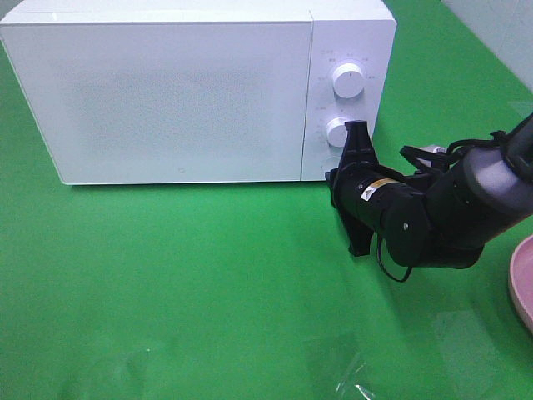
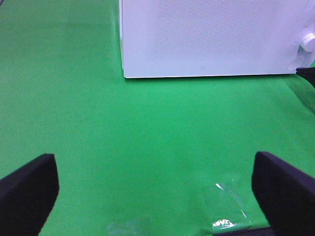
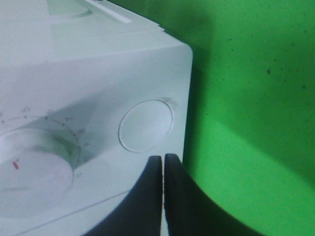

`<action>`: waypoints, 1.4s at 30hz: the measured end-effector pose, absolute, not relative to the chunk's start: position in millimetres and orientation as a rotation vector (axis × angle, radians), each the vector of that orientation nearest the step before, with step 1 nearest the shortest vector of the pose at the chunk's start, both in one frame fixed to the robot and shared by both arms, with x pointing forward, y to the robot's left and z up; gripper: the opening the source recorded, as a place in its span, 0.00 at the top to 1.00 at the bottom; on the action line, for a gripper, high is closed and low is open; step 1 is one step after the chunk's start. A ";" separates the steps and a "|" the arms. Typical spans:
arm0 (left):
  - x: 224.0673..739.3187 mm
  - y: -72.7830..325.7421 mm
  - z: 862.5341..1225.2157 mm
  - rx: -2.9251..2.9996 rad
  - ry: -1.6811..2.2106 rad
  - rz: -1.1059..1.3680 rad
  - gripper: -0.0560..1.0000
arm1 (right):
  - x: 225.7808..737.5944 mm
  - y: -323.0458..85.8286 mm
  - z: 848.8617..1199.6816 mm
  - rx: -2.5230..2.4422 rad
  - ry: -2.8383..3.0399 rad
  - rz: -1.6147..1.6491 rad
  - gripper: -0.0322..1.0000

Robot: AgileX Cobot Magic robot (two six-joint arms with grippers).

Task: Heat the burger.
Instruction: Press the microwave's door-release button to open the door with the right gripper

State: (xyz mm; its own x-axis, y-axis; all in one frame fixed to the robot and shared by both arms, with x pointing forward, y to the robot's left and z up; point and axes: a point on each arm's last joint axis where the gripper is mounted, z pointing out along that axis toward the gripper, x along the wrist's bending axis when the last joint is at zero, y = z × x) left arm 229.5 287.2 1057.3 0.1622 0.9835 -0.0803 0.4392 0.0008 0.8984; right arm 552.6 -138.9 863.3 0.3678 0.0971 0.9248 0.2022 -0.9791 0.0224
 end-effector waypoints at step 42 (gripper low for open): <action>229.5 287.2 1057.3 1.576 1.408 0.795 0.01 | 581.5 -143.5 854.9 -2.490 -0.201 -1.830 0.96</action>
